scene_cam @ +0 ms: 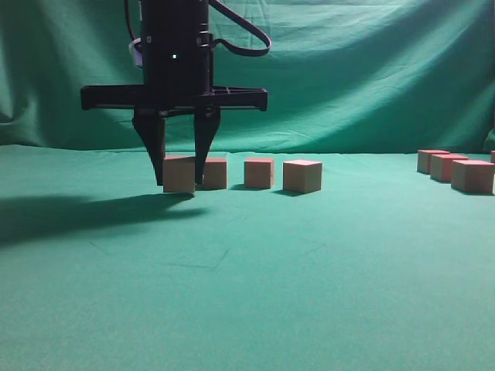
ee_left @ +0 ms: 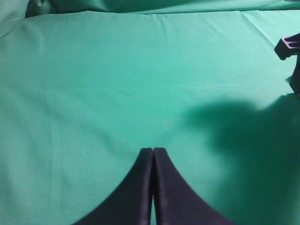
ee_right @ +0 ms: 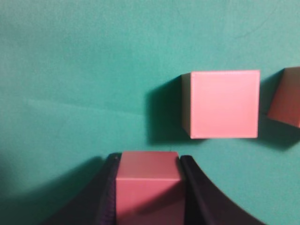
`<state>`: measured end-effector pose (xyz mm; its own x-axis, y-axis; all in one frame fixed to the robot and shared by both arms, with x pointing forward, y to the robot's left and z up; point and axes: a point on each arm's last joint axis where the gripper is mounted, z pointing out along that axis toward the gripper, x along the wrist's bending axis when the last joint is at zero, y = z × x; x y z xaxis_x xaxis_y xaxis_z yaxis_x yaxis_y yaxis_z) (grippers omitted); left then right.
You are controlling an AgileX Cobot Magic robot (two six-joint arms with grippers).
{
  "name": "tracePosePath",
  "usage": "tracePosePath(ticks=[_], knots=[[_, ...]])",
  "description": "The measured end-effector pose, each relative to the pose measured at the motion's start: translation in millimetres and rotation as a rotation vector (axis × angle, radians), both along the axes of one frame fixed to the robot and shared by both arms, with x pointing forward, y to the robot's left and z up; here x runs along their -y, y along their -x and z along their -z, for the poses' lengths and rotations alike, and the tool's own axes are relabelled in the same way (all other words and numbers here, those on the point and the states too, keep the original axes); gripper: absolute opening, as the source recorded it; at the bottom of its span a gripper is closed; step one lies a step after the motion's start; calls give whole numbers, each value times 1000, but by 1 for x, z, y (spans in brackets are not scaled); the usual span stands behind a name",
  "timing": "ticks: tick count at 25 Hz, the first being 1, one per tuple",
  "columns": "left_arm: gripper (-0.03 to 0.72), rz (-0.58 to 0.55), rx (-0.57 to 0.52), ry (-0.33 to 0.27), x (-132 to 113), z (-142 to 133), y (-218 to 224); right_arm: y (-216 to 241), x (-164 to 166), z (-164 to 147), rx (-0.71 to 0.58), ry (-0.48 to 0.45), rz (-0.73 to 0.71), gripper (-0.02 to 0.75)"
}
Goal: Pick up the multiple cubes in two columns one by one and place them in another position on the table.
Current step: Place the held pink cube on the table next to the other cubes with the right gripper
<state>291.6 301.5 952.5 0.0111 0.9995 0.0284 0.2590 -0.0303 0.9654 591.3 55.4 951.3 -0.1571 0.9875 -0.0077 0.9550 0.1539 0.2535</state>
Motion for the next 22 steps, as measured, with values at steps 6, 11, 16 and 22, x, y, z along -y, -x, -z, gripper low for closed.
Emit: tracePosePath(ticks=[6,11,16,22], knots=[[0,0,0,0,0,0,0,0,0,0,-1,1,0,259],[0,0,0,0,0,0,0,0,0,0,-1,1,0,259],[0,0,0,0,0,0,0,0,0,0,-1,1,0,259],[0,0,0,0,0,0,0,0,0,0,-1,4,-8,259]])
